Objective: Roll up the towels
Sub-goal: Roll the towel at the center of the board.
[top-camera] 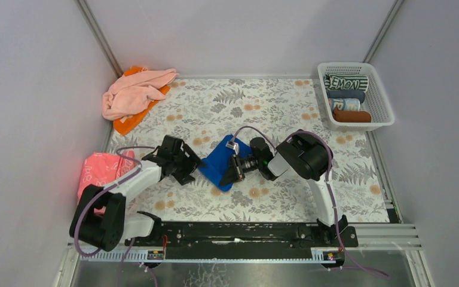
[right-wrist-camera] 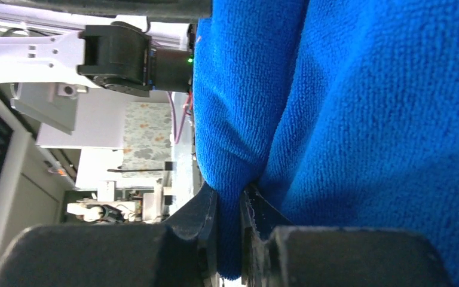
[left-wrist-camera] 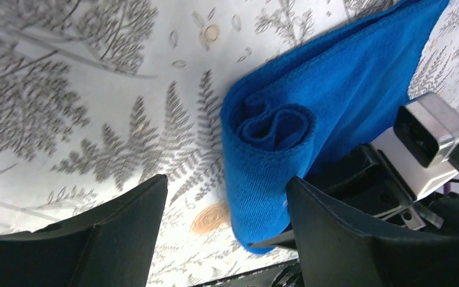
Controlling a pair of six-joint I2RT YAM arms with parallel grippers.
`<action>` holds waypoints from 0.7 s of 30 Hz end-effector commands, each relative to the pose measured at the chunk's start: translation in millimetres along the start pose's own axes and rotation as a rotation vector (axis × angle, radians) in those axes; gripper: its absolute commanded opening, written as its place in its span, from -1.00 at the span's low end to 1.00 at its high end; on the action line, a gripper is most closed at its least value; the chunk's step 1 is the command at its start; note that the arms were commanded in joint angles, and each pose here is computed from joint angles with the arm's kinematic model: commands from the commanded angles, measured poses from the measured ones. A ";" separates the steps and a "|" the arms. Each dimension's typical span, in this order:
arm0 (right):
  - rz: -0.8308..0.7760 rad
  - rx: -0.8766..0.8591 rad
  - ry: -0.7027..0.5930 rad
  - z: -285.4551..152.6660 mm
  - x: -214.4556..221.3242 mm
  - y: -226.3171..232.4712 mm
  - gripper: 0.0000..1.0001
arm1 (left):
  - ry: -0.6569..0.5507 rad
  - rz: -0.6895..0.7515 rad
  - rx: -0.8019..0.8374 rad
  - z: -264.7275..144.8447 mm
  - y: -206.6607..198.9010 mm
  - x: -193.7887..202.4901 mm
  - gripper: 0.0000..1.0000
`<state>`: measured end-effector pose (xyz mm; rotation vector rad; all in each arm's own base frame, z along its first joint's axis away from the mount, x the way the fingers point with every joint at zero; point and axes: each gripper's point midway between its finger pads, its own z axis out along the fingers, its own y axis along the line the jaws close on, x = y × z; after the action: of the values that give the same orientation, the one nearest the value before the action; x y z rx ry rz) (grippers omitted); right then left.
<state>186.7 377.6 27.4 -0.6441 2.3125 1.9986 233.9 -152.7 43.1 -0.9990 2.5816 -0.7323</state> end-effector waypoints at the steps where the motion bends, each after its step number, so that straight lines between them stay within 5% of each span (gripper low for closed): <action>1: 0.038 -0.093 0.011 -2.0 -0.2 15.7 -0.90 | -0.050 0.053 0.095 8.7 -39.2 -21.1 0.44; 5: 0.061 -0.081 0.013 -2.2 0.2 13.0 -0.85 | -0.036 0.048 0.037 23.7 -28.9 -22.0 0.30; 10: 0.039 0.004 0.002 -4.1 -1.4 6.4 -0.53 | -0.019 0.027 -0.056 32.5 -1.1 -15.6 -0.07; 16: -0.060 0.253 0.003 -18.6 -6.4 -7.4 -0.02 | -0.025 0.028 -0.119 33.9 20.4 -12.3 -0.24; 21: -0.188 0.424 -0.016 -40.2 -19.3 4.1 0.19 | -0.018 0.034 -0.144 37.8 25.7 -11.9 -0.28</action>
<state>202.5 363.8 40.1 -0.6547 2.4278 1.6671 255.1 -156.7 19.0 -0.9982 2.6207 -0.6742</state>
